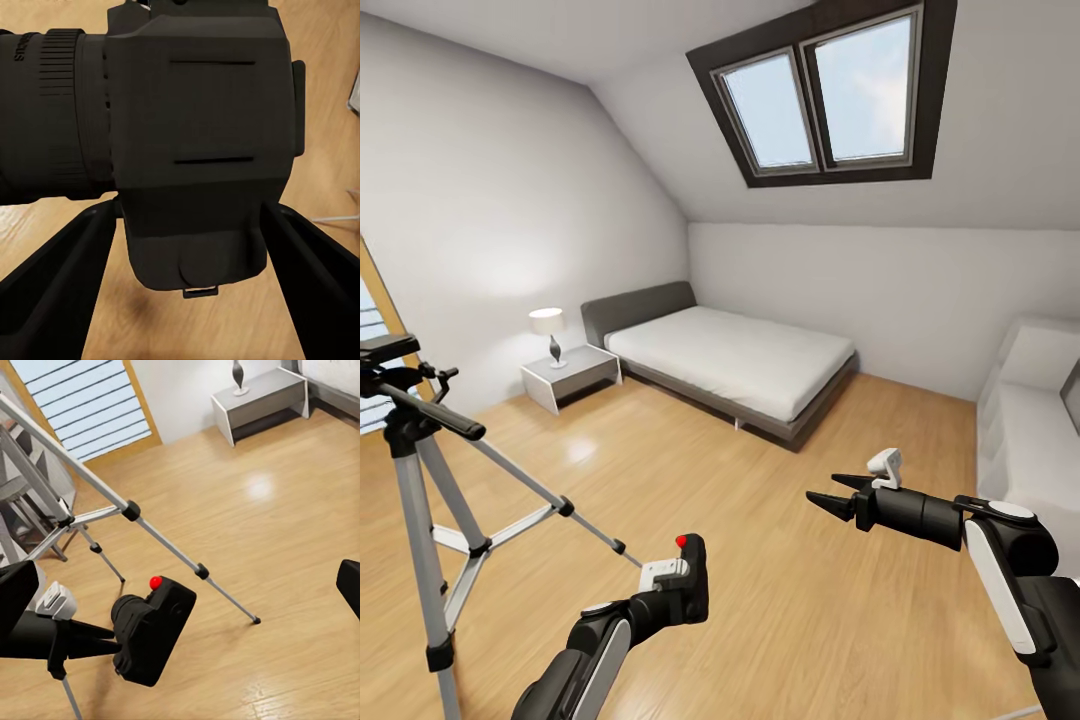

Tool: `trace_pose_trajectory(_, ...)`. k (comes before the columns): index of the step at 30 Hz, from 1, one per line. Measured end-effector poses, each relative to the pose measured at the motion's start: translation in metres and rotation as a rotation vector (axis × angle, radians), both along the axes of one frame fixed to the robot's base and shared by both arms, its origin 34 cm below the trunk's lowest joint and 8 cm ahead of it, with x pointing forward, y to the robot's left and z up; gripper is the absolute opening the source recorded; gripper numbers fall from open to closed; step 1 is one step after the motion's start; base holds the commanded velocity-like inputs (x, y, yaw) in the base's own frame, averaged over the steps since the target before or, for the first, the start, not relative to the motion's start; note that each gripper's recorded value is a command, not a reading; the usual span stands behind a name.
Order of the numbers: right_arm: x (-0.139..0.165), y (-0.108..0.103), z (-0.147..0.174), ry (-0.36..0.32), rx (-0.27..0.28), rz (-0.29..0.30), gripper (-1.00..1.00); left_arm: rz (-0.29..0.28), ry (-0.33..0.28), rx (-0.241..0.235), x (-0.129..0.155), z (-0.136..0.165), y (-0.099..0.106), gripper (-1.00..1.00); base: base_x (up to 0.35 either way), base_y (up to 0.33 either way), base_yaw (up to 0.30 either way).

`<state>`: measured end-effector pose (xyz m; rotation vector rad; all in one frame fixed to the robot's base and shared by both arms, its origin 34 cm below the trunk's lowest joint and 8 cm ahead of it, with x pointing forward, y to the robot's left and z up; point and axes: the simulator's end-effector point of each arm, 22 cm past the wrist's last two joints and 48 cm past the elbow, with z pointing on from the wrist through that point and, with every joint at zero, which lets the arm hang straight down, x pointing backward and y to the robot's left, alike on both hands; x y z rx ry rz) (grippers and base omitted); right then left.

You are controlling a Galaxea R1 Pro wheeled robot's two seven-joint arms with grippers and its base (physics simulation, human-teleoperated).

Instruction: Attach the digital camera to the camera tripod in the bedroom.

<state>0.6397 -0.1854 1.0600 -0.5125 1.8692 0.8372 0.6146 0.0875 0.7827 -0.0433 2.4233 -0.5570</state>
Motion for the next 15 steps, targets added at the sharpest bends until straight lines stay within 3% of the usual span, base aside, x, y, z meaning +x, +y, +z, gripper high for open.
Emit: trace_pose_trajectory(15, -0.003, 0.0, 0.019, 0.001, 0.0, 0.001, 1.0, 0.0, -0.001, -0.006, -0.003, 0.019, -0.001, -1.0, 0.0, 0.0, 0.0)
